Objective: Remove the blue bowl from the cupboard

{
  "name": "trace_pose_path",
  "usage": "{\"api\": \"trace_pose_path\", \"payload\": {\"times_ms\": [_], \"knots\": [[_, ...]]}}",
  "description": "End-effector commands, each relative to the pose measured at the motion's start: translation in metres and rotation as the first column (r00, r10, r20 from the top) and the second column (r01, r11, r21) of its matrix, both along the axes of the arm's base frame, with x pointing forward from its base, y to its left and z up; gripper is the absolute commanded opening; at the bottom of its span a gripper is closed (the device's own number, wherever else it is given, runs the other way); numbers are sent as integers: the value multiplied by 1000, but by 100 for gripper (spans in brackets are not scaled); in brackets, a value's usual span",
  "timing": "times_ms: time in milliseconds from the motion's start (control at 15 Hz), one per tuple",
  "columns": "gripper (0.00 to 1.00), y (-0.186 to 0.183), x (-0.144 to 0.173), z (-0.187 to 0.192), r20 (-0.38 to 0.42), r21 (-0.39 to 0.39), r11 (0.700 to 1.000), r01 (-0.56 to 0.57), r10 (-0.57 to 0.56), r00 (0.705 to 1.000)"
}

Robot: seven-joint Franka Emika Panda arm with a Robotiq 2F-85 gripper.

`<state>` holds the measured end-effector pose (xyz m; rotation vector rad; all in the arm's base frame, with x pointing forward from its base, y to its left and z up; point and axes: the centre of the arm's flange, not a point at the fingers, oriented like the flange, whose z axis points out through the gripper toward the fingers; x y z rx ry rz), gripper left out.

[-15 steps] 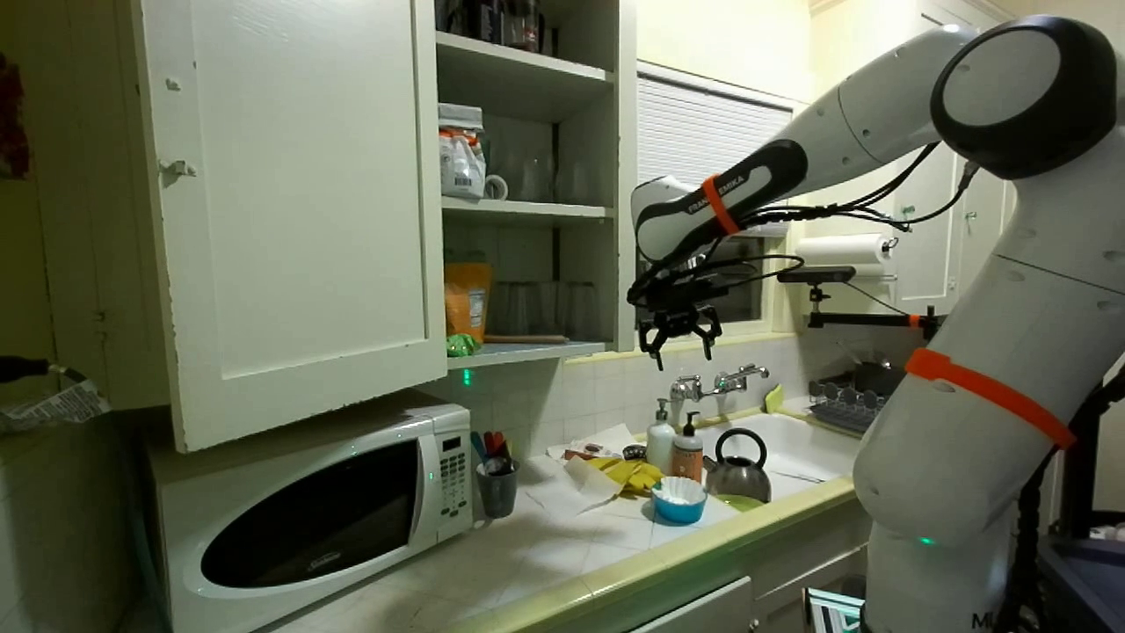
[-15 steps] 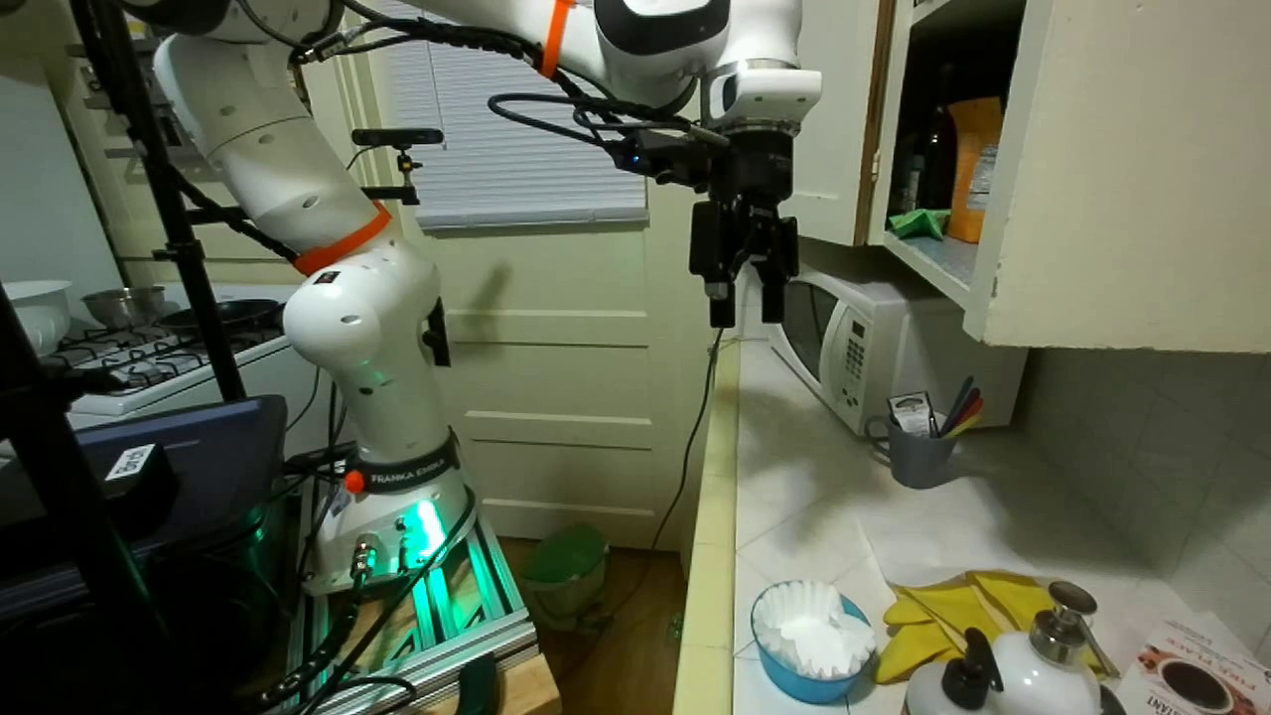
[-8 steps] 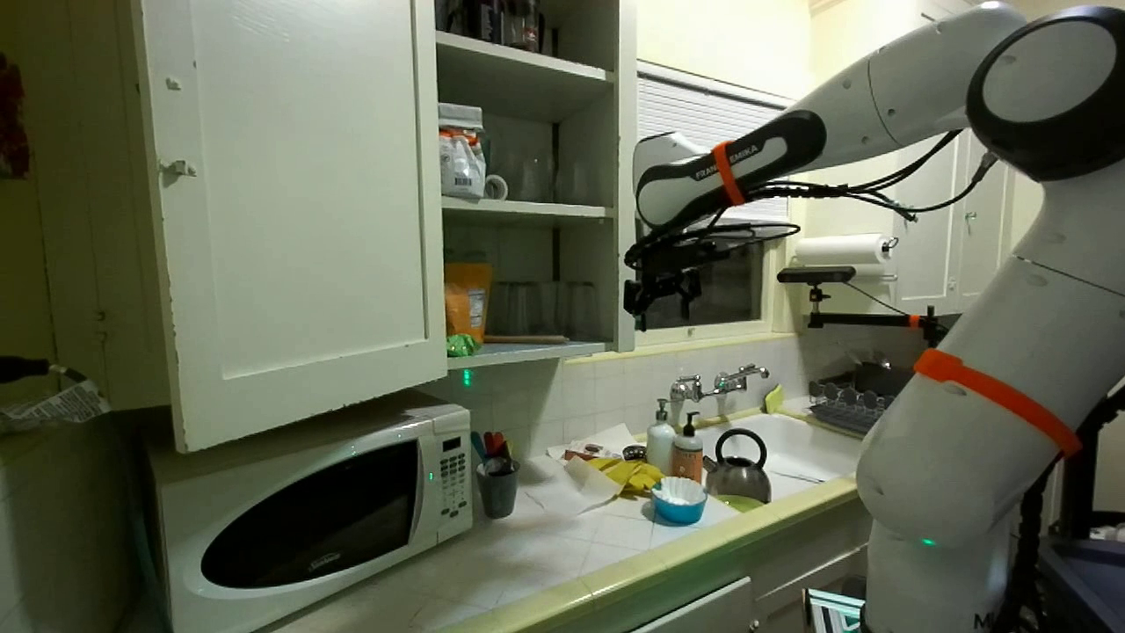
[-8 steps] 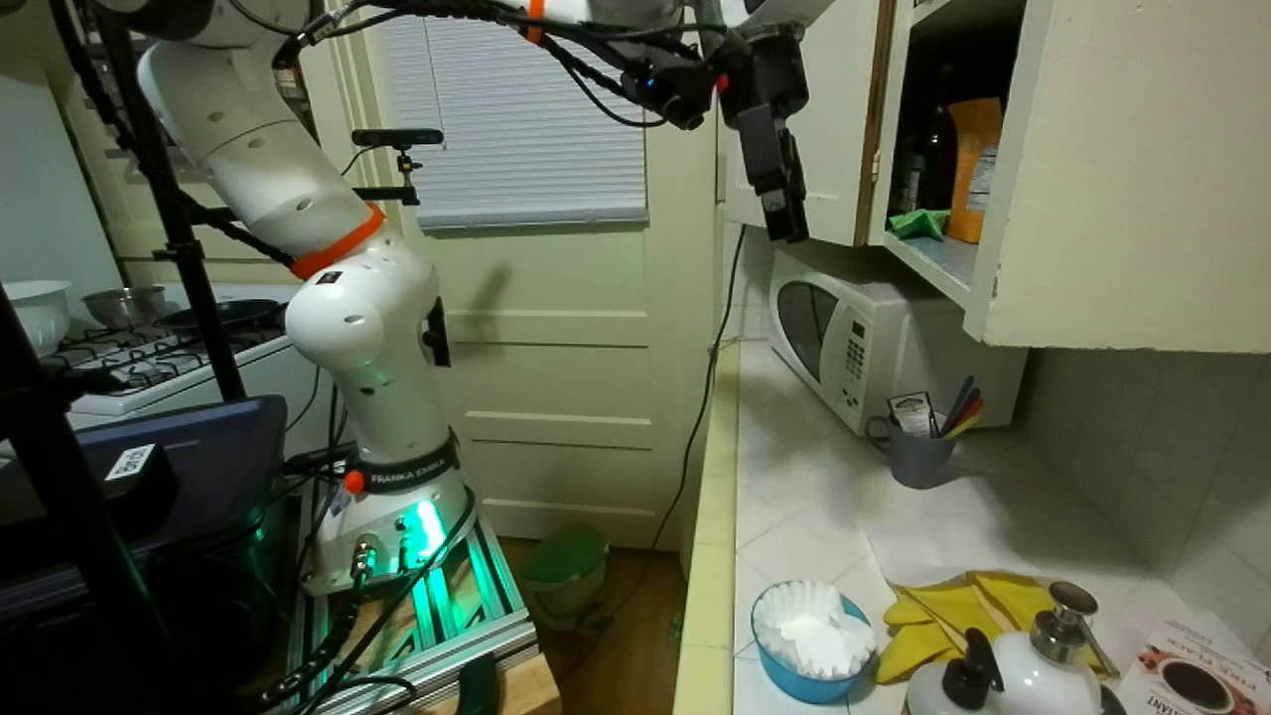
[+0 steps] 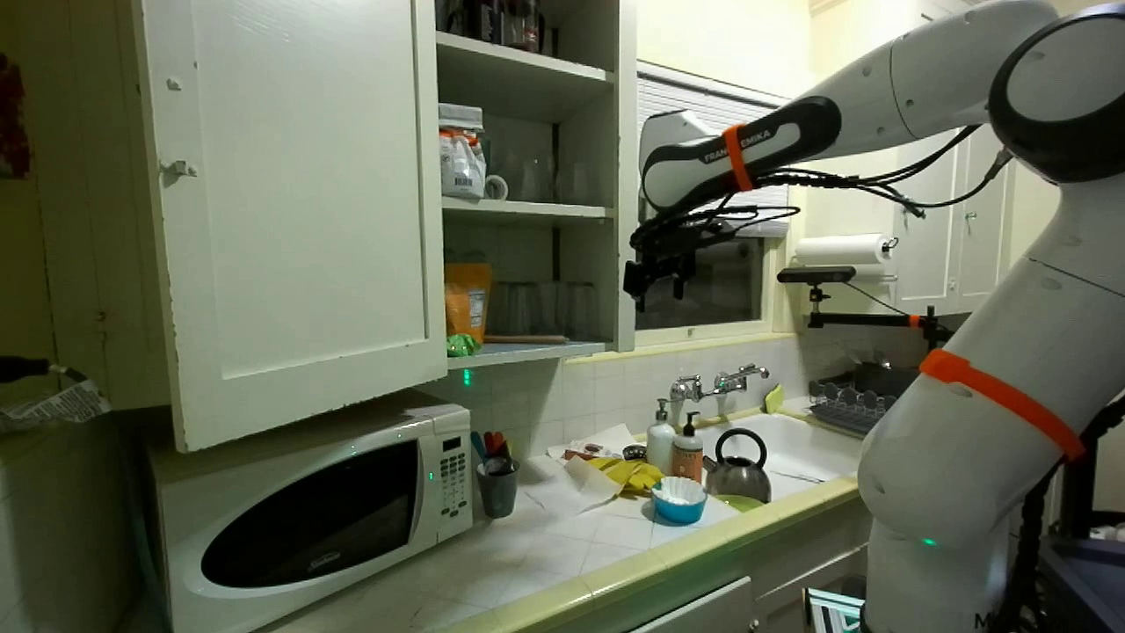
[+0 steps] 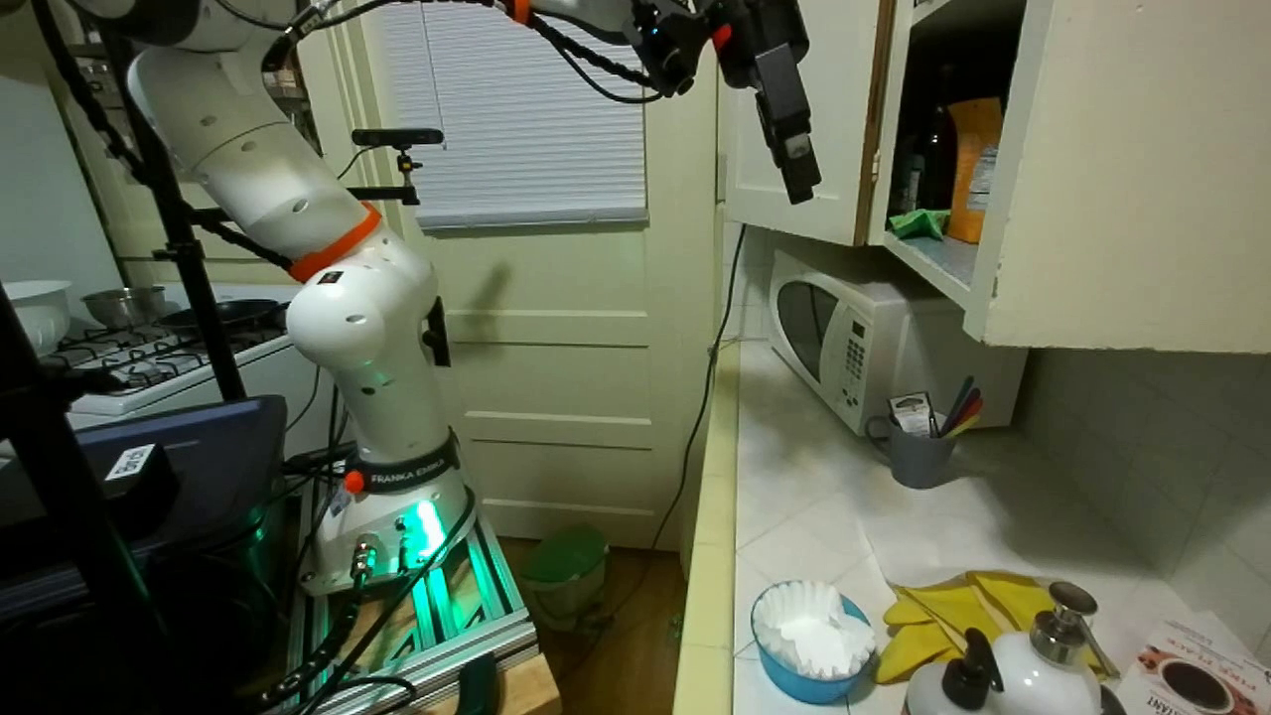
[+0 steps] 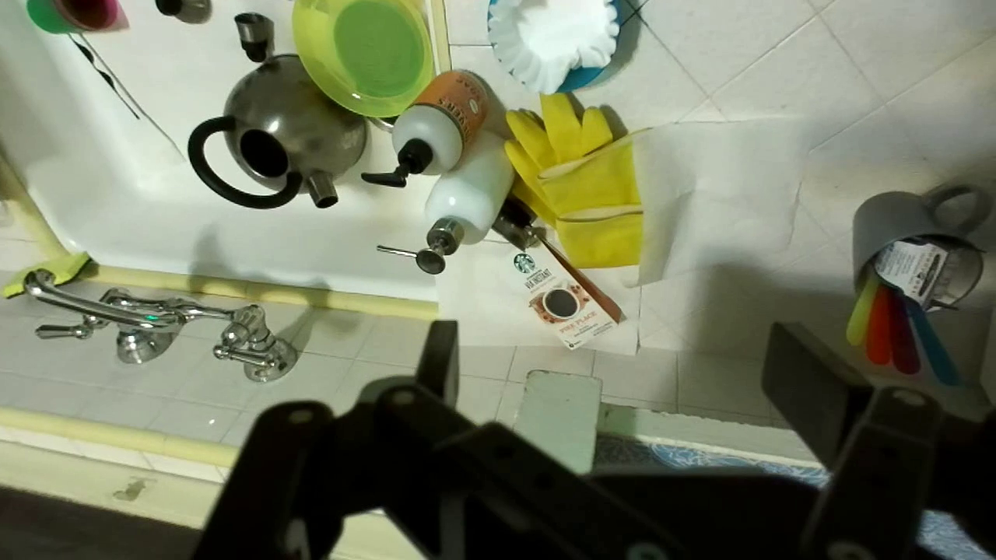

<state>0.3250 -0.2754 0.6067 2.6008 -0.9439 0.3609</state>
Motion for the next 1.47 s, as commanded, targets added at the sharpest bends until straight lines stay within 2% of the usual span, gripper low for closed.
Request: {"api": "trace_pose_path", "payload": {"times_ms": [0,200,333,667,867,1067,1133,1200,1267,1400], "knots": [[100,0,0,0,0,0,1000,-1,1,1000],[100,0,0,0,-1,-1,1000,-1,1,1000],[100,-1,5,0,26,-3,1000,-20,20,999],[100,-11,39,5,95,29,982,-184,181,979],[100,-22,59,12,130,9,934,-358,354,926],[100,-23,75,7,55,13,868,-496,495,867],[100,-24,79,7,46,-6,864,-504,504,863],[100,-27,79,9,79,-7,874,-485,484,871],[100,-15,71,4,63,-13,886,-464,464,884],[100,-19,76,5,60,-13,883,-469,469,881]]}}
